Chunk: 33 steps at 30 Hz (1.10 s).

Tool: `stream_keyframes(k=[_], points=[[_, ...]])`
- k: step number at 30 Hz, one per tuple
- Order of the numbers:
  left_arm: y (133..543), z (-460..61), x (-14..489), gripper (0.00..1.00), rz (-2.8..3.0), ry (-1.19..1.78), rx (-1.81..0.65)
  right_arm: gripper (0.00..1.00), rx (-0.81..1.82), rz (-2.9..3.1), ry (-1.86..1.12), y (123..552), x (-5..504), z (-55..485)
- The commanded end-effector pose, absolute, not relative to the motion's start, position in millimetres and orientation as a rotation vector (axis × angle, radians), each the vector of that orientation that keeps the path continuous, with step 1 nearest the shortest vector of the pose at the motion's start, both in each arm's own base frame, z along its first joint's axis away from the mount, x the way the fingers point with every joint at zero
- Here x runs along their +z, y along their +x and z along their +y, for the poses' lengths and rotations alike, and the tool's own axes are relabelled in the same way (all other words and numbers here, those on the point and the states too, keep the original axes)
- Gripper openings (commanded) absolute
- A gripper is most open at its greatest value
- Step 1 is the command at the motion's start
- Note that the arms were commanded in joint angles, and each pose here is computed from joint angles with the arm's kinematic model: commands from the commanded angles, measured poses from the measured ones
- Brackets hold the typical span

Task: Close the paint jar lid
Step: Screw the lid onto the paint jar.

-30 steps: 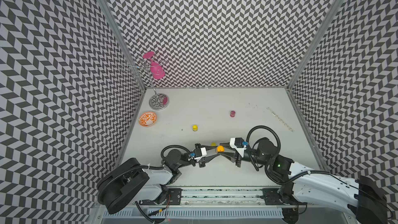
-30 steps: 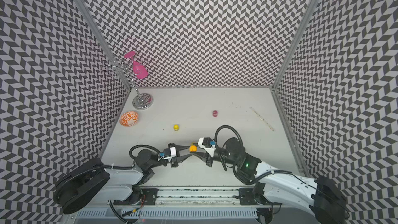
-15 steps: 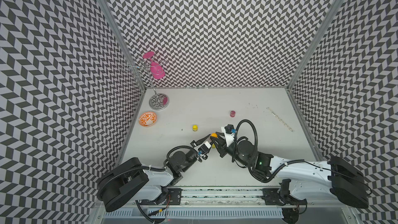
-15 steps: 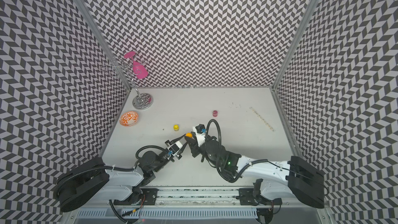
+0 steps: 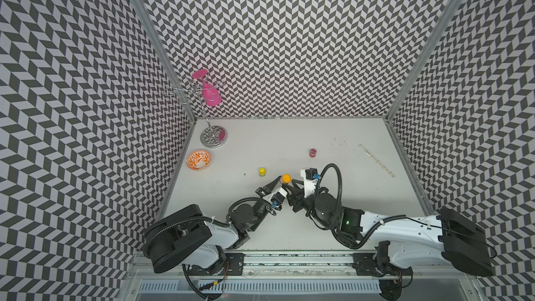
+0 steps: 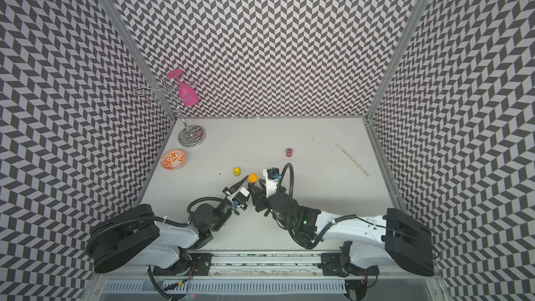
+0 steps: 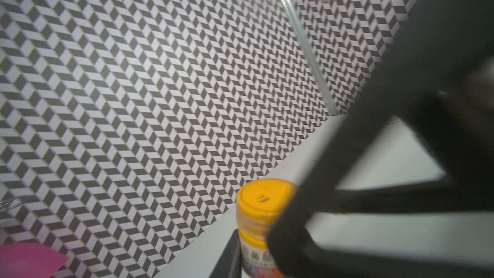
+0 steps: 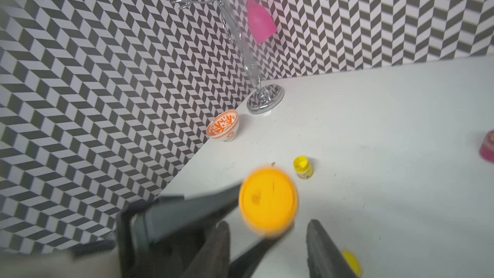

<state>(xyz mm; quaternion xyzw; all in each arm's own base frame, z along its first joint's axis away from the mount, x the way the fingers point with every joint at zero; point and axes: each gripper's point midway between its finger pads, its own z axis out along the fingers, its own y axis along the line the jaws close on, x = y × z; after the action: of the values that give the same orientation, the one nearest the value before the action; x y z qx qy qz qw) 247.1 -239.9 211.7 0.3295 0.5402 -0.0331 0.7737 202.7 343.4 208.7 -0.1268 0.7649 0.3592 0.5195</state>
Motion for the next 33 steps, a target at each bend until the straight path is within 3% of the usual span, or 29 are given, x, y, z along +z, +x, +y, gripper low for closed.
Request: stream_keyframes(k=[1,6,13,16,24,33], points=[[259.0,-225.5,246.2,0.25,1.15,0.539,-0.067,0.64,0.872,1.923,-0.395,181.2,183.2,339.1],[265.5,-225.1,232.7,0.25,1.202,0.541,-0.083,0.76,0.908,1.897,-0.385,173.6,187.2,323.9],[263.8,-224.3,224.8,0.25,1.241,0.55,-0.227,0.78,0.792,1.861,-0.334,180.5,193.7,288.1],[244.4,-236.6,224.0,0.26,1.209,0.662,-0.438,0.8,0.75,1.744,-0.418,184.0,217.0,279.2],[142.5,-292.6,212.8,0.25,0.887,1.188,-0.971,0.77,0.803,1.333,-0.848,160.6,276.1,281.3],[120.9,-297.8,211.3,0.26,0.813,1.292,-1.114,0.74,0.92,1.152,-1.195,106.8,270.8,295.4]])
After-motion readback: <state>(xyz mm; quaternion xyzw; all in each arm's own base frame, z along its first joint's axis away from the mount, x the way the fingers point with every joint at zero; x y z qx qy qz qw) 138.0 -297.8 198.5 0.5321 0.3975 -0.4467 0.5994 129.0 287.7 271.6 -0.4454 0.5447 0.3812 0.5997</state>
